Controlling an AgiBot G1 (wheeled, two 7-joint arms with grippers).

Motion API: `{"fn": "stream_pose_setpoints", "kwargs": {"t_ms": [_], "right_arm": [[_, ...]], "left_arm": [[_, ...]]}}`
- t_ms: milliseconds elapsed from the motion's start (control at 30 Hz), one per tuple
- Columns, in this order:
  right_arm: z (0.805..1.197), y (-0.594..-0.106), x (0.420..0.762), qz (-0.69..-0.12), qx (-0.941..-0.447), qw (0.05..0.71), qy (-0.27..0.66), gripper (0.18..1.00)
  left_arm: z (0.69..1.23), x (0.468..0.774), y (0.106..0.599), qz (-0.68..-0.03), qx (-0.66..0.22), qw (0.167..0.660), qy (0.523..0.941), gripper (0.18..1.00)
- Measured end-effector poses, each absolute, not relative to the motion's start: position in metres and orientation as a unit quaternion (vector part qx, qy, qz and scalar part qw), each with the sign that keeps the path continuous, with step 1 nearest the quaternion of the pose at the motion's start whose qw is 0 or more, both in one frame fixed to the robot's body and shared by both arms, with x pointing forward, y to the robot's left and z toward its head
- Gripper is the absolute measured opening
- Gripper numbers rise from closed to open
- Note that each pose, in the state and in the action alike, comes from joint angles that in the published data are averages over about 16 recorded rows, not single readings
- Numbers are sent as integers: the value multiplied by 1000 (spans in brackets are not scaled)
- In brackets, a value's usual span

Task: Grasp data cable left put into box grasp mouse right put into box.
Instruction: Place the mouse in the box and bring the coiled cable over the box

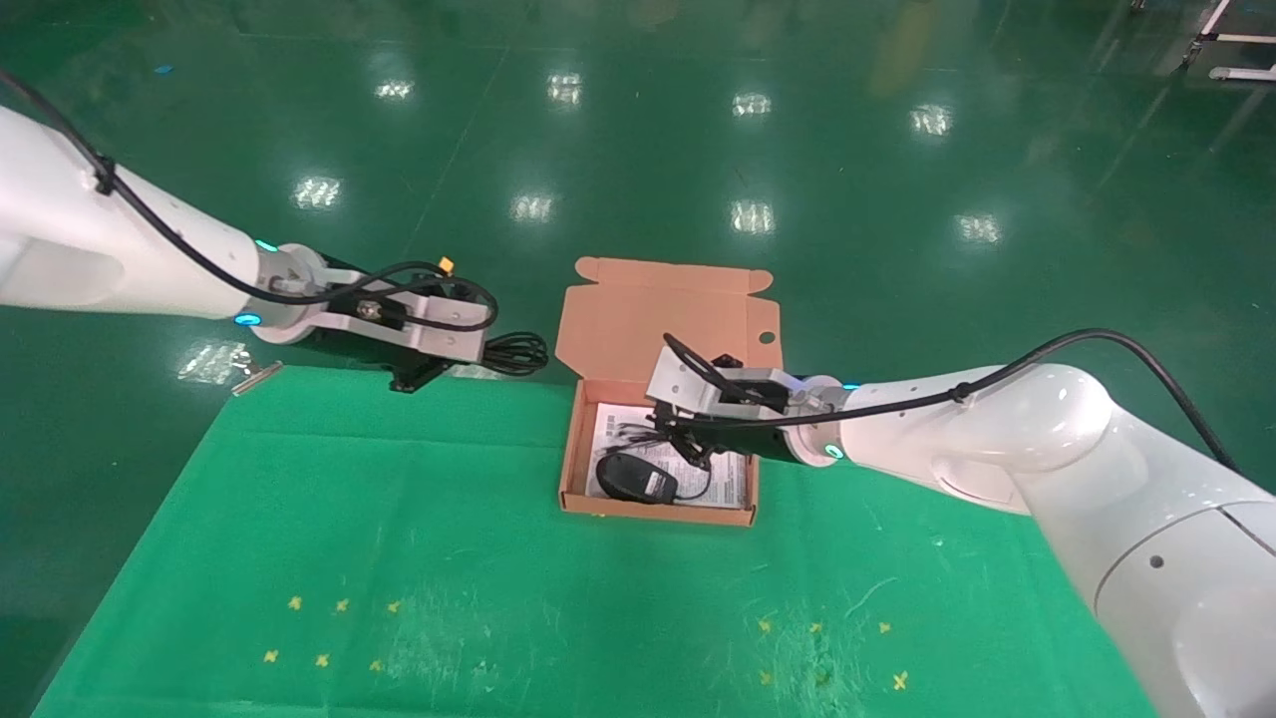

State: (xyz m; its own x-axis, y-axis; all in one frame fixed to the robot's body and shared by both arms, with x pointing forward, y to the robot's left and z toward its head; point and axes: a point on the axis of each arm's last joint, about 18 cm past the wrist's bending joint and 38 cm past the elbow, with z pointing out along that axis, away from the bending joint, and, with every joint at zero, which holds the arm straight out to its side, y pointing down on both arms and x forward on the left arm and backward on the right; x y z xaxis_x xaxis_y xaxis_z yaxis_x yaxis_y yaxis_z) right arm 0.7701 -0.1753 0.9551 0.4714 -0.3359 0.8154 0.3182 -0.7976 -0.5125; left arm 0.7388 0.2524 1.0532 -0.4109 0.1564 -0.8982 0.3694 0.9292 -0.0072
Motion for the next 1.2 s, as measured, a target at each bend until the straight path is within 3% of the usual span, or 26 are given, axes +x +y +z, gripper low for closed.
{"fn": "stream_pose_setpoints", "kwargs": {"t_ms": [433,1200], "right_arm": [[984,-234,777,-559,-781,277,36,475],[1007,-331,760,-588,-768,247,61,918]], "left_arm": [[1031,746,217,-126,181,519,826,193],[981,746,131,-151,235,528,802,192]]}}
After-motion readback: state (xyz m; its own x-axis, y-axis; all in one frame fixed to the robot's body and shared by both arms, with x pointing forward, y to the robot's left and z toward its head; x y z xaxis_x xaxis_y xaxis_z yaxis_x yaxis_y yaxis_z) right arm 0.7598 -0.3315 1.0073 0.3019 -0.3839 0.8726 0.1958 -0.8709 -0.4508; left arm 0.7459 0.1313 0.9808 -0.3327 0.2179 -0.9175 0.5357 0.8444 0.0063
